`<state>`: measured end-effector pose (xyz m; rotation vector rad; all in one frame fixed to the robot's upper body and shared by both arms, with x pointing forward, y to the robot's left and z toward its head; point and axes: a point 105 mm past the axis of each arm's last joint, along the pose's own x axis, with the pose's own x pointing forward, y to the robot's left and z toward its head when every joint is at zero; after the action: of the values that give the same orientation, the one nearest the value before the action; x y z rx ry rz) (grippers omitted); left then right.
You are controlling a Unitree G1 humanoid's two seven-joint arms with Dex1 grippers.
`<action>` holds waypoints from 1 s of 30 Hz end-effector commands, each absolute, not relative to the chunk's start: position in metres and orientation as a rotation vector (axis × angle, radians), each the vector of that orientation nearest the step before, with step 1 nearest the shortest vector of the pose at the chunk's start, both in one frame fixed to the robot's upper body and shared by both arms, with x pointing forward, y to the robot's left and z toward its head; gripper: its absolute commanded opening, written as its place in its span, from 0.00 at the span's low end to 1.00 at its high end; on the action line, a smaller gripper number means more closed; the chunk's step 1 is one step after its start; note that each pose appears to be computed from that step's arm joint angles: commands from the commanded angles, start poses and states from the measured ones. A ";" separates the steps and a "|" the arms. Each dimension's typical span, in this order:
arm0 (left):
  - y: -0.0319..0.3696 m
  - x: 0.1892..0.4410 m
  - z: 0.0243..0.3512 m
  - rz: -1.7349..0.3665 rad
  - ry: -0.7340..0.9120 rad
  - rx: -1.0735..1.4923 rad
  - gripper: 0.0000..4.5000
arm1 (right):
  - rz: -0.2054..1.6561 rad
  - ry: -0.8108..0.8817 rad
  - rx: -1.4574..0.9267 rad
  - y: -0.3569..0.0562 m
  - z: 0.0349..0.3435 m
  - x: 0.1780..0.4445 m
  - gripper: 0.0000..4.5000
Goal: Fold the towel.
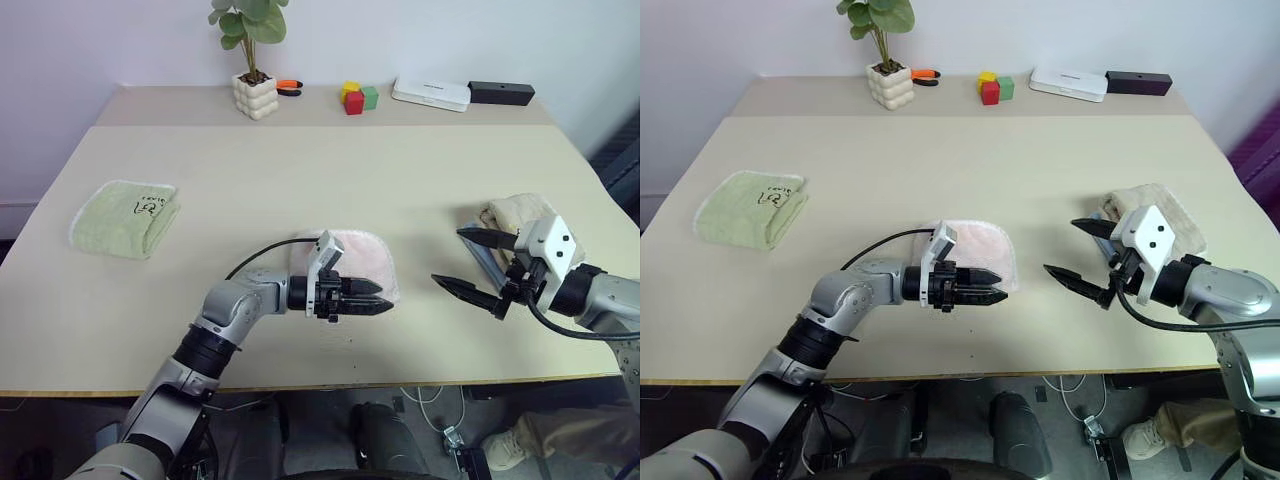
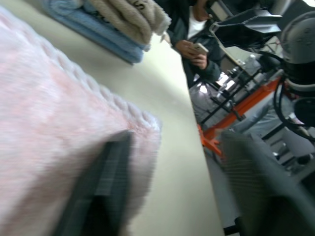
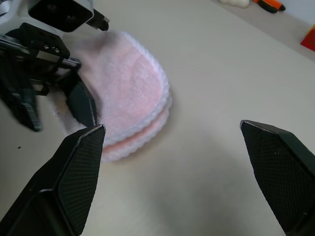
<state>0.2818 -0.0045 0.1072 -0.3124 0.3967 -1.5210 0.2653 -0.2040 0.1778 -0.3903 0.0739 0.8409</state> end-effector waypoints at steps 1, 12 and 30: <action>0.002 0.283 0.130 -1.537 0.321 -0.327 0.99 | 0.837 0.011 -0.409 -0.200 0.192 0.267 1.00; 0.051 0.300 0.193 -1.412 0.131 -0.445 0.94 | 0.744 -0.166 -0.246 -0.184 0.221 0.302 1.00; 0.046 0.355 0.142 -0.846 0.075 -0.395 0.00 | 0.379 -0.102 0.033 -0.091 0.149 0.321 0.01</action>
<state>0.3564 0.0481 0.1328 -0.4356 0.1240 -0.8455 0.3243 -0.0965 0.1361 0.0597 -0.0390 0.3777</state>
